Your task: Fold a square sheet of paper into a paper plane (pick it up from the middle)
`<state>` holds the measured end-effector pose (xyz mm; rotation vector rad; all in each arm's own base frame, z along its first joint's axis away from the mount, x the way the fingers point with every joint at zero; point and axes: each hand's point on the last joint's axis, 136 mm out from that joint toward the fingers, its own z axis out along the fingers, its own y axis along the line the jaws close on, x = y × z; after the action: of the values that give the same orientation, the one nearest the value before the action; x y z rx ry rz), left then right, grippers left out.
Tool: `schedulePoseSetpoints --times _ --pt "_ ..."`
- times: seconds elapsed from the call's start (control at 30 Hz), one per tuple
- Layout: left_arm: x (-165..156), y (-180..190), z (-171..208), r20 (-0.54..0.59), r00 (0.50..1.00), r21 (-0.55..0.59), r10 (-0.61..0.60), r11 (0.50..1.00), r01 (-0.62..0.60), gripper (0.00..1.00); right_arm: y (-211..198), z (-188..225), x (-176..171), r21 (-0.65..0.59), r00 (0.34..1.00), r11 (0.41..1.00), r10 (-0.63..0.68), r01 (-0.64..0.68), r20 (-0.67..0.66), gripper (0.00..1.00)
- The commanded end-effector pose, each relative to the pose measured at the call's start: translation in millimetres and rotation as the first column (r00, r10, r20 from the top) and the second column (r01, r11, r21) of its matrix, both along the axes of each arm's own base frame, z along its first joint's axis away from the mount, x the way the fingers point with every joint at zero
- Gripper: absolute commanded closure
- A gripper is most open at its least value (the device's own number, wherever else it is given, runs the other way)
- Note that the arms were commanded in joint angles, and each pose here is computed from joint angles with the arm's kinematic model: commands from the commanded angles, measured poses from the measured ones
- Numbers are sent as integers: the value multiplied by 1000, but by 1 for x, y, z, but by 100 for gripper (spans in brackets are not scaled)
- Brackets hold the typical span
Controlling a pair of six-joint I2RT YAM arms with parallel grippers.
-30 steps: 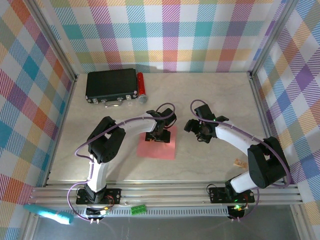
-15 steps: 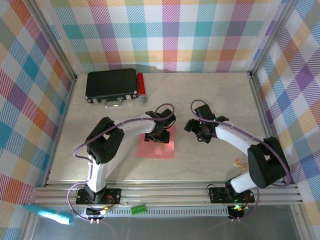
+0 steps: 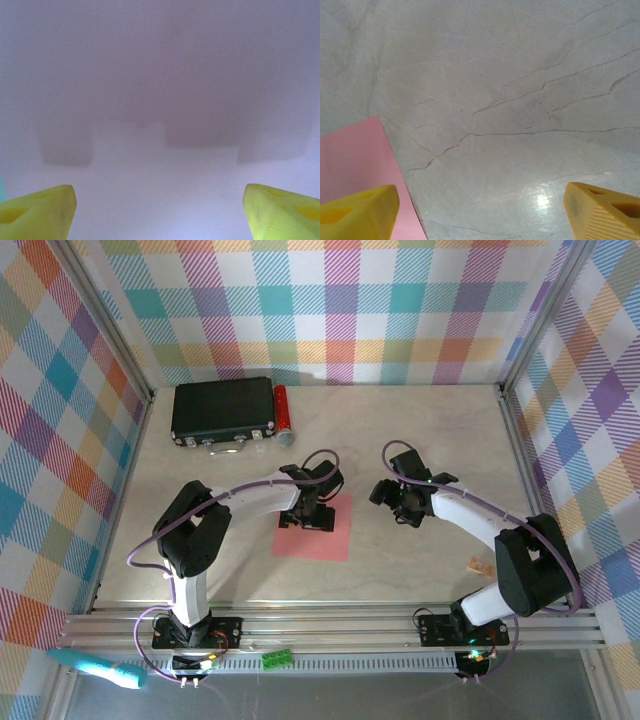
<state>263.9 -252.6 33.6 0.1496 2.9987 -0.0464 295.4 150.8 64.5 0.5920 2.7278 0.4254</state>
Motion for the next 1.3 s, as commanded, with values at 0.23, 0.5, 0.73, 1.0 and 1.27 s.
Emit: schedulePoseSetpoints --times 0.23,0.5,0.73,1.0,1.27 --pt "-20 6 -27 -94 996 49 1 999 3 19 0 -5 -4 17 999 1000 -16 17 -29 14" --pt "-25 21 -40 -93 996 102 14 995 -4 32 0 -7 -5 13 999 1000 -21 22 -35 14" --pt "-11 11 -10 -5 1000 33 8 999 -8 51 1 -5 -3 19 999 1000 -19 20 -27 15" --pt "10 -19 53 68 996 -363 55 931 -27 74 2 15 5 83 998 997 -11 7 57 14" --pt "28 -72 99 23 999 -776 45 630 -10 76 28 48 15 306 976 944 60 -124 209 15"
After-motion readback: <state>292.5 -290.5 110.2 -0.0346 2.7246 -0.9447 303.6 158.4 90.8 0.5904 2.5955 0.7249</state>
